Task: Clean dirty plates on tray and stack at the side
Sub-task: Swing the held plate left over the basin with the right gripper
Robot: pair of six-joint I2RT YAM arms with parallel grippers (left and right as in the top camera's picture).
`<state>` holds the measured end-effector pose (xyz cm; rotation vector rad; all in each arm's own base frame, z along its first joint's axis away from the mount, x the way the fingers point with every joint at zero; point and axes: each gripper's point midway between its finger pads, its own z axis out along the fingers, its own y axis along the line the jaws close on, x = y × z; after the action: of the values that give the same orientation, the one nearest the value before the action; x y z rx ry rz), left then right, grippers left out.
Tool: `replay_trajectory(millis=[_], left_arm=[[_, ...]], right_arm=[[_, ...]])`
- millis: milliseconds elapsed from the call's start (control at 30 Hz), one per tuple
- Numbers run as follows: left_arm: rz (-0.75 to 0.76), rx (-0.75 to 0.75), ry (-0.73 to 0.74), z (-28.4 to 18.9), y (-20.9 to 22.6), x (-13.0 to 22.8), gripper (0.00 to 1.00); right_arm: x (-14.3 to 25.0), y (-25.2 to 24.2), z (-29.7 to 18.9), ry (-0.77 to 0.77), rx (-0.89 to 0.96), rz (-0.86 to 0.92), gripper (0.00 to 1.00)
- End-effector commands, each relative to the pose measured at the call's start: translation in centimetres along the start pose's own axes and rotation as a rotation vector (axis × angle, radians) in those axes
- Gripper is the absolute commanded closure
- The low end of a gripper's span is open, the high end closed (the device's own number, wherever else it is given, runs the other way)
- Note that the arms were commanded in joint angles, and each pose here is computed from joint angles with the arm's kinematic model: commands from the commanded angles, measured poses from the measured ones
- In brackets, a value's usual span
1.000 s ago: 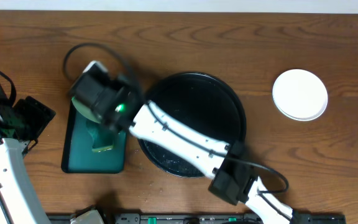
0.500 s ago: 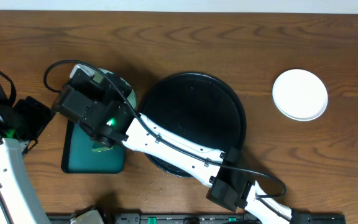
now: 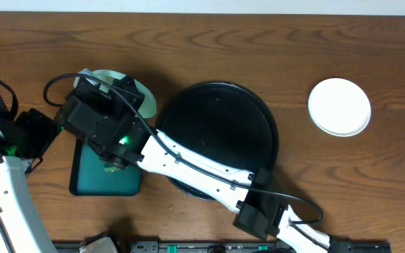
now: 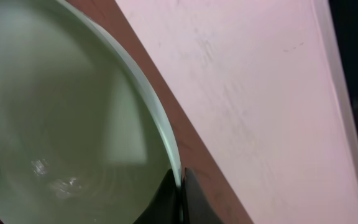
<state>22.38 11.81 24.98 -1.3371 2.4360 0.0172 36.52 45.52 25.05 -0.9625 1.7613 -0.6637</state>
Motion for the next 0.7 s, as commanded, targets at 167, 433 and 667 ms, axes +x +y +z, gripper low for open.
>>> replay_trajectory(millis=[167,433,667], left_arm=[[0.01,0.016,-0.02,-0.61,-0.23,-0.53,0.19],[0.01,0.016,-0.019,-0.61,-0.24,-0.53,0.18],[0.01,0.016,-0.019,-0.61,-0.23,-0.52,0.19]], right_arm=[[-0.9,-0.43,-1.26,-0.014,0.065,-0.05,0.99],[-0.92,-0.43,-1.34,-0.014,0.068,-0.057,0.99],[-0.75,0.24,-1.31,-0.015,0.032,-0.048,0.99]])
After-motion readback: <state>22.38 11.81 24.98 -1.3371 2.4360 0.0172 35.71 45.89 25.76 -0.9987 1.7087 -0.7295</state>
